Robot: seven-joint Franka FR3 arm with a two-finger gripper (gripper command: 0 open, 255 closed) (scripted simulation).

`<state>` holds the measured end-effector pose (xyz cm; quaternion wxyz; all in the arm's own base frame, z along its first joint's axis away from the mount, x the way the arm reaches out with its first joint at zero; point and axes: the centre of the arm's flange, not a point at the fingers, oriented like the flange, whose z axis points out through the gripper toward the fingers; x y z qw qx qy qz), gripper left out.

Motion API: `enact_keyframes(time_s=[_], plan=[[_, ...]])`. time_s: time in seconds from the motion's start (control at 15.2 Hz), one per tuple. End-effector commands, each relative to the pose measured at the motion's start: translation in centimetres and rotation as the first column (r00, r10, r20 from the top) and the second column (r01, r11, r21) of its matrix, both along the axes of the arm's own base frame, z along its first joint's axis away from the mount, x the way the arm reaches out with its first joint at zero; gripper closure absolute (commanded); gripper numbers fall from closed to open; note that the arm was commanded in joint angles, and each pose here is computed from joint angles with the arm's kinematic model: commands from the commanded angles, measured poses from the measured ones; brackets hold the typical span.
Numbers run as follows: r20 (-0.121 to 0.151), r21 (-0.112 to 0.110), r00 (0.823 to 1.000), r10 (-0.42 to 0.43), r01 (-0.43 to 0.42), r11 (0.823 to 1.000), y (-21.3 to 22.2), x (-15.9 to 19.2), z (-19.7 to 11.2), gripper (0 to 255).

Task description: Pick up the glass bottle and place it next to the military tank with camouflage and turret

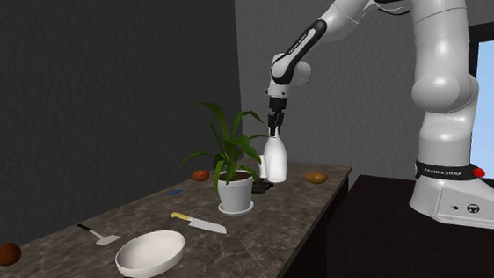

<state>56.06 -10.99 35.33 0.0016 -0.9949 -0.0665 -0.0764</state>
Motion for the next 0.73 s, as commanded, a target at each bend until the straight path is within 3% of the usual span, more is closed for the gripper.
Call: enact_keyframes(time_s=[0.0, 0.66], plan=[[0.001, 0.000, 1.000, 0.000, 0.000, 1.000, 0.1, -0.1, -1.1, 255], [0.001, 0.000, 1.000, 0.000, 0.000, 1.000, 0.1, -0.1, -6.4, 255]])
